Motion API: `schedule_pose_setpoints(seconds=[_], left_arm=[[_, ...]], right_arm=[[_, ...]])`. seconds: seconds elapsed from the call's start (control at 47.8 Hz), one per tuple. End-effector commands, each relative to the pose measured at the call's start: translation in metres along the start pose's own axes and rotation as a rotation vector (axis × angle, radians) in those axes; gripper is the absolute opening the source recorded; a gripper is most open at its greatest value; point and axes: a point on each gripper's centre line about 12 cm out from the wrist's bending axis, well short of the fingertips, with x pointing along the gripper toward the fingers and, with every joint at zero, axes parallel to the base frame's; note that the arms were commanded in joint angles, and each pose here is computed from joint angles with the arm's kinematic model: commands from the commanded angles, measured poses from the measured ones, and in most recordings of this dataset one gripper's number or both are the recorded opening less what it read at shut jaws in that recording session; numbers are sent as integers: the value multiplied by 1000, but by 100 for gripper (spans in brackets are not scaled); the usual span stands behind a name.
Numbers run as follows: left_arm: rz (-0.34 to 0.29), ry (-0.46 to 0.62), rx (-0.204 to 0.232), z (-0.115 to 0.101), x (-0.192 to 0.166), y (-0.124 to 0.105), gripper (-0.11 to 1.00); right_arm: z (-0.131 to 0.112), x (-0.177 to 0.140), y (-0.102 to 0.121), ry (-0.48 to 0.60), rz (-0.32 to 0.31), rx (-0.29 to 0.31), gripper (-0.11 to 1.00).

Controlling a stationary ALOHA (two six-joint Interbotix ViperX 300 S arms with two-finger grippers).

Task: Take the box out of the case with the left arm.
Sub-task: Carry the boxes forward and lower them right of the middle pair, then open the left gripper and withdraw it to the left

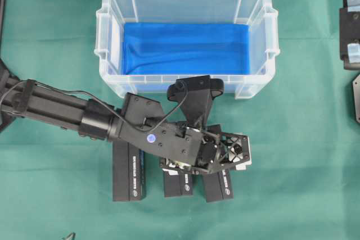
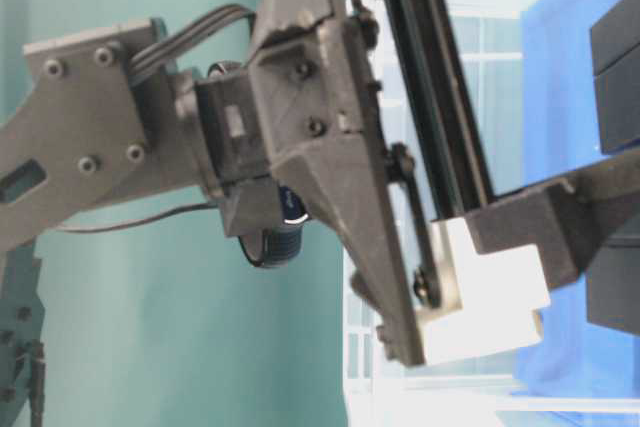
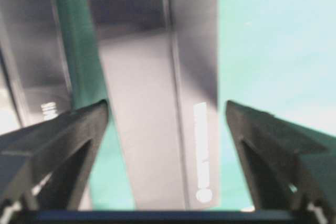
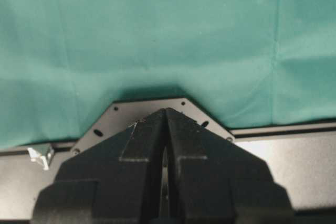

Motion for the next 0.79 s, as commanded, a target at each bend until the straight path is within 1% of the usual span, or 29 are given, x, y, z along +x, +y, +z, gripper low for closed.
schedule_pose_setpoints(seconds=[0.0, 0.146, 0.272, 0.439, 0.544, 0.69, 0.774], left_arm=[[-49, 13, -6, 2, -19, -9, 86], [-70, 15, -14, 5, -28, -14, 86], [-100, 22, -25, 8, -45, -22, 86], [-96, 14, -31, 13, -73, -26, 85], [-103, 14, -26, 13, -91, -31, 85], [-144, 20, -2, 14, -117, -43, 85], [-157, 18, 5, 16, -132, -48, 85]], right_arm=[[1, -4, 0, -13, 4, 1, 1], [1, -4, 0, -15, 5, 1, 1], [1, -4, 0, -15, 5, 1, 1], [1, -3, 0, -13, 4, 1, 1], [1, -4, 0, -16, 5, 2, 1], [2, -4, 0, -16, 3, 1, 1], [1, -3, 0, -15, 5, 1, 1]])
